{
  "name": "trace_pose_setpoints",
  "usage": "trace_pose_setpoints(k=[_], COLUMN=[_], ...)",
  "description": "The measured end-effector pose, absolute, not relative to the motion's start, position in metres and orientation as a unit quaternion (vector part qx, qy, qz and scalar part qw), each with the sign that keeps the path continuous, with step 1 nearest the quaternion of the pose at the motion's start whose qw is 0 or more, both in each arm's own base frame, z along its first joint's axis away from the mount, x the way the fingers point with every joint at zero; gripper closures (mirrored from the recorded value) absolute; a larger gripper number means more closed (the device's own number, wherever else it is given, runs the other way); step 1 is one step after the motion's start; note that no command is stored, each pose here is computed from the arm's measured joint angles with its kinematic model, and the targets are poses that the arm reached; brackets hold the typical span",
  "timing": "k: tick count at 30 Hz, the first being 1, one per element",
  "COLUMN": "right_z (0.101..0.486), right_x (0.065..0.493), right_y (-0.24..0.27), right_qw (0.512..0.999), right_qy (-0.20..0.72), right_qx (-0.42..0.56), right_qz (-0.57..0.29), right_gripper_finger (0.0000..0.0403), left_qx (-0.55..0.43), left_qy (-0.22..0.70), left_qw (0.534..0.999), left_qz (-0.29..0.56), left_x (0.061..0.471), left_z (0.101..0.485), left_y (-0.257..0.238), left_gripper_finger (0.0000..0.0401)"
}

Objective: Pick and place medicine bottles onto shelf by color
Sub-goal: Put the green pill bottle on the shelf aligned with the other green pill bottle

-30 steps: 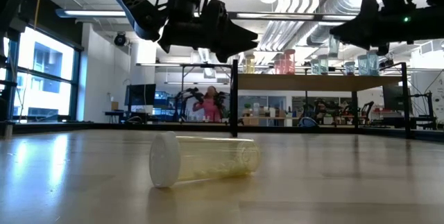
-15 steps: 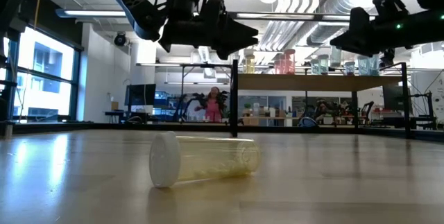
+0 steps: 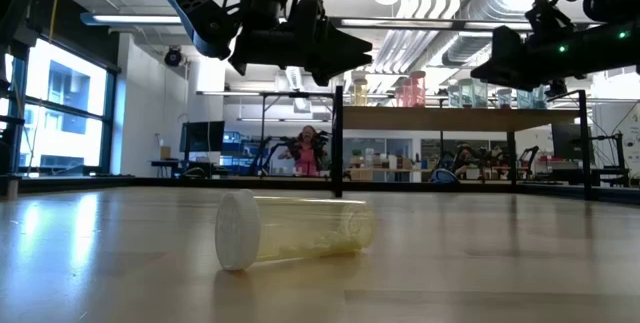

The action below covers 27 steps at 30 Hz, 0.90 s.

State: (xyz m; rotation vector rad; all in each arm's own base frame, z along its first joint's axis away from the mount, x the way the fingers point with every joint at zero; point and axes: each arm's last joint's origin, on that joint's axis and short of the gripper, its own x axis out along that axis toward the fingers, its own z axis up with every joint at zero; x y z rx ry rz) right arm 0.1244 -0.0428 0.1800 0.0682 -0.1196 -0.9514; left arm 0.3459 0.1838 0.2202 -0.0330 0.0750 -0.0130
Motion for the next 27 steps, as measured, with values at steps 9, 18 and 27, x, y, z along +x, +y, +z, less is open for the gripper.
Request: trace_pose_setpoints(k=[9,18,27], right_z=[0.1786,0.1782,0.1781], right_x=[0.1249,0.1246,0.1246], right_y=[-0.0458,-0.046,-0.046], right_qw=[0.883,0.881,0.88], right_qy=[-0.049,-0.051,-0.051], right_qx=[0.024,0.031,0.032], right_qz=[-0.466,-0.47,-0.47], right_gripper_finger=[0.0295,0.0295,0.0295], left_qx=[-0.016,-0.016,-0.016], left_qy=[0.037,0.038,0.038], left_qw=[0.999,0.999,0.999], left_qz=[-0.006,-0.006,-0.006], left_x=[0.3459,0.3459,0.3459], left_z=[0.2202,0.2202,0.2202], left_y=[0.1839,0.1839,0.1839], left_gripper_finger=[0.0206,0.0206,0.0206])
